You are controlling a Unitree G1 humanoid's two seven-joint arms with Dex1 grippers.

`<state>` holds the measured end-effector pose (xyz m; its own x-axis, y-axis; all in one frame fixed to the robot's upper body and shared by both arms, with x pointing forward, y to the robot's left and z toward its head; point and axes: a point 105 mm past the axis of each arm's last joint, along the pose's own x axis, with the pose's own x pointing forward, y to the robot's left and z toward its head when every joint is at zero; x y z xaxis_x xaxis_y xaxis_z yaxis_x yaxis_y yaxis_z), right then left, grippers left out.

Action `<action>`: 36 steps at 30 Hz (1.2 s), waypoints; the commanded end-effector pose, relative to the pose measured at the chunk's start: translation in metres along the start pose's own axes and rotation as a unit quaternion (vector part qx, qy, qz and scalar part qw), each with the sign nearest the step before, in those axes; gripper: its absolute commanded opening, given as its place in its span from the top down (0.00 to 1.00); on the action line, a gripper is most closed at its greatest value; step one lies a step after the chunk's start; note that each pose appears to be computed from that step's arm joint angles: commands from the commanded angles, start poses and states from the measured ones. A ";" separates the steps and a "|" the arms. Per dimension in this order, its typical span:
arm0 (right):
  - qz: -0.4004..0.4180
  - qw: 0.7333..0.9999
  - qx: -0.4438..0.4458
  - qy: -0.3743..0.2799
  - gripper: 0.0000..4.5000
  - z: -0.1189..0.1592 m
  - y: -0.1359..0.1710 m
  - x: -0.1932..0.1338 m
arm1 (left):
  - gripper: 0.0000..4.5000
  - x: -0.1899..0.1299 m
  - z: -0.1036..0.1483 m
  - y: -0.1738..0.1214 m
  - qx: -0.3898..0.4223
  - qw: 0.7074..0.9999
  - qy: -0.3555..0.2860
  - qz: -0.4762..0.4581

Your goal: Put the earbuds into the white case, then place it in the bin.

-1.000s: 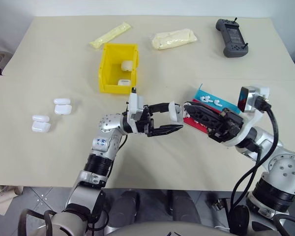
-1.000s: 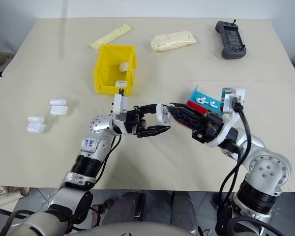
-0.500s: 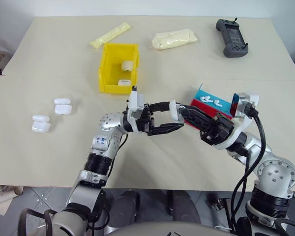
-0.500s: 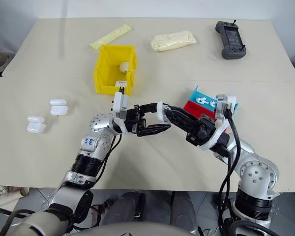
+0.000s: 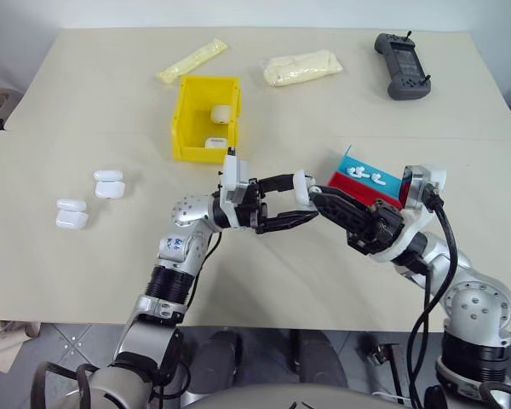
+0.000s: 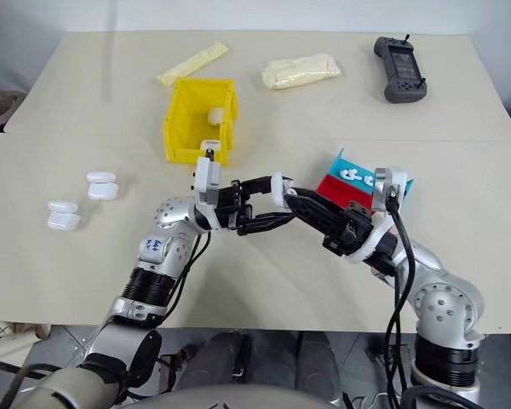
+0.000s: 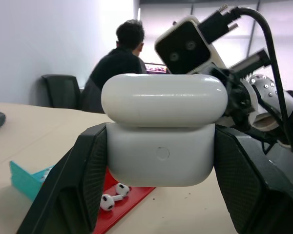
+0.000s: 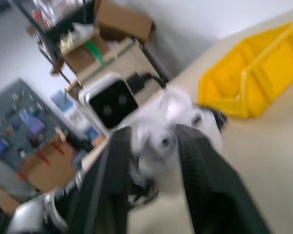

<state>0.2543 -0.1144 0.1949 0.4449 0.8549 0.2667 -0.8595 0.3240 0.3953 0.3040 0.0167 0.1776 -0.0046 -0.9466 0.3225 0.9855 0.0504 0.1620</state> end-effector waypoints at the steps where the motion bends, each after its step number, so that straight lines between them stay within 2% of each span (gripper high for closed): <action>1: 0.021 1.000 -0.022 0.002 0.50 0.012 0.009 -0.001 | 0.38 0.005 0.016 -0.001 0.032 0.999 -0.024 -0.010; 4: -0.018 0.999 -0.051 0.008 0.50 0.025 -0.005 -0.014 | 0.38 -0.004 0.018 0.002 0.031 0.999 -0.014 0.001; 7: -0.048 0.995 -0.082 0.016 0.50 0.034 -0.014 -0.023 | 0.38 -0.012 0.018 0.007 0.045 0.998 0.029 0.011; 10: -0.035 0.986 -0.150 0.067 0.65 0.034 -0.011 -0.021 | 0.38 -0.024 0.011 0.014 0.096 0.986 0.139 -0.006; 14: 0.023 0.975 -0.192 0.112 0.94 0.028 0.005 -0.004 | 0.38 -0.036 0.000 0.016 0.147 0.955 0.254 -0.049; 15: 0.034 0.973 -0.197 0.115 0.99 0.027 0.007 0.001 | 0.38 -0.037 -0.002 0.017 0.151 0.949 0.271 -0.056; 16: 0.046 0.971 -0.197 0.125 0.99 0.024 0.010 0.005 | 0.38 -0.037 -0.004 0.017 0.151 0.945 0.283 -0.064; 22: 0.074 0.962 -0.201 0.171 0.99 0.007 0.014 0.029 | 0.38 -0.019 -0.005 0.011 0.133 0.945 0.286 -0.086; 28: 0.057 0.958 -0.195 0.204 0.99 -0.005 0.003 0.045 | 0.38 -0.014 -0.006 0.002 0.127 0.952 0.262 -0.096; 31: 0.044 0.956 -0.198 0.211 0.99 -0.007 -0.004 0.044 | 0.38 -0.012 -0.004 0.001 0.133 0.953 0.255 -0.092; 36: 0.005 0.954 -0.189 0.233 0.99 -0.011 -0.024 0.024 | 0.38 -0.014 -0.001 0.001 0.138 0.956 0.246 -0.084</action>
<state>0.2805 -0.0858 0.1863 0.3224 0.9319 -0.1663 -0.9430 0.3315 0.0298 0.3105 0.0326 0.1525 0.0010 -0.9675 -0.2530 0.9257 -0.0947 0.3661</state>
